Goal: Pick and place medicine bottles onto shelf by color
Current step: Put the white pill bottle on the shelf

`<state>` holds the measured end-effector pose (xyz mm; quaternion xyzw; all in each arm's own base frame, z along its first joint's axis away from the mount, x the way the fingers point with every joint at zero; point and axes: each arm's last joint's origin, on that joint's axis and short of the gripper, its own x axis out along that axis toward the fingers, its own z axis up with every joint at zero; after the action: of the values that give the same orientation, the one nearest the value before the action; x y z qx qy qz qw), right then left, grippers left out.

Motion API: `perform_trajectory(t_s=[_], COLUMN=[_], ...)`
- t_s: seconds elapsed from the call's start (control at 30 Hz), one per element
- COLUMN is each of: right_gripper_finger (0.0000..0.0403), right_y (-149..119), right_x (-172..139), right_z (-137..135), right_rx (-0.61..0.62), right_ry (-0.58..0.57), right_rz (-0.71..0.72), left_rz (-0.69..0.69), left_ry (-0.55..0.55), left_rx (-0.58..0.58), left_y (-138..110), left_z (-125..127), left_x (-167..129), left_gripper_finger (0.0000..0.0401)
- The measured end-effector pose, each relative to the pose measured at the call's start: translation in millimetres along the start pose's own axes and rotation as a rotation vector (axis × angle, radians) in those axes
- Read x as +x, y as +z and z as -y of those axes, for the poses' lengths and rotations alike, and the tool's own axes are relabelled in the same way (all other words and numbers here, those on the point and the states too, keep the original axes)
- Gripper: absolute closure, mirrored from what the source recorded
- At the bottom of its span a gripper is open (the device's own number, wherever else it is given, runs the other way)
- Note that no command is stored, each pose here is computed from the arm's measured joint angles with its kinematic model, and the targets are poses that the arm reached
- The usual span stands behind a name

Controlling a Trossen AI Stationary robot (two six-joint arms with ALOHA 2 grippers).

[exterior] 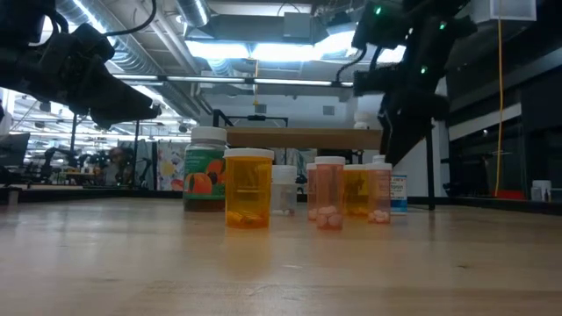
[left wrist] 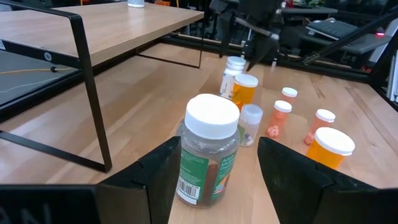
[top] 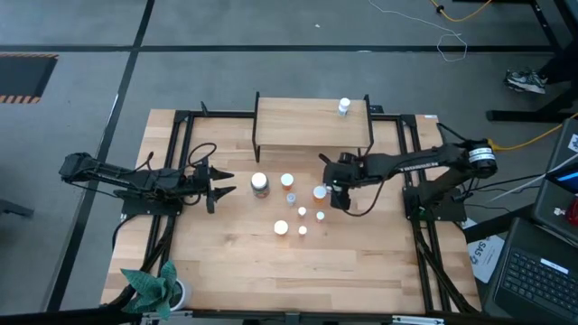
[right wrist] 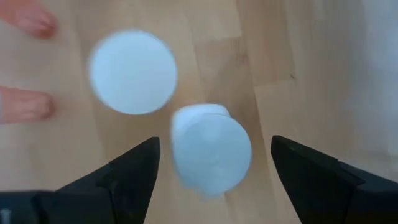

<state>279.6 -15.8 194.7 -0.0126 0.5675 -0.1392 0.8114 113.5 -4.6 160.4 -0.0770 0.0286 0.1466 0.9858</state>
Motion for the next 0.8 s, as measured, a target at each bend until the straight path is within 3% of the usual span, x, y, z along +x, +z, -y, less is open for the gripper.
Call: perform_trajectory(t_s=[0.2,0.47,0.8], right_gripper_finger=[0.0115,0.0233,0.0232], right_y=[0.6,1.7,36.2], right_x=[14.1,9.5,-41.5], right_z=[-3.5,-3.2,3.1], right_rx=[0.002,0.018,0.038], right_ry=[-0.011,0.020,0.014], right_rz=[-0.036,-0.043,-0.031], left_rz=[-0.005,-0.007,-0.011], left_ry=[0.001,0.001,0.002], left_rx=[0.003,0.003,0.005], left_y=[-0.5,-0.7,-1.1], left_z=[-0.1,-0.1,-0.2], left_x=[0.0,0.0,0.0], left_gripper_finger=[0.0193,0.0193,0.0193])
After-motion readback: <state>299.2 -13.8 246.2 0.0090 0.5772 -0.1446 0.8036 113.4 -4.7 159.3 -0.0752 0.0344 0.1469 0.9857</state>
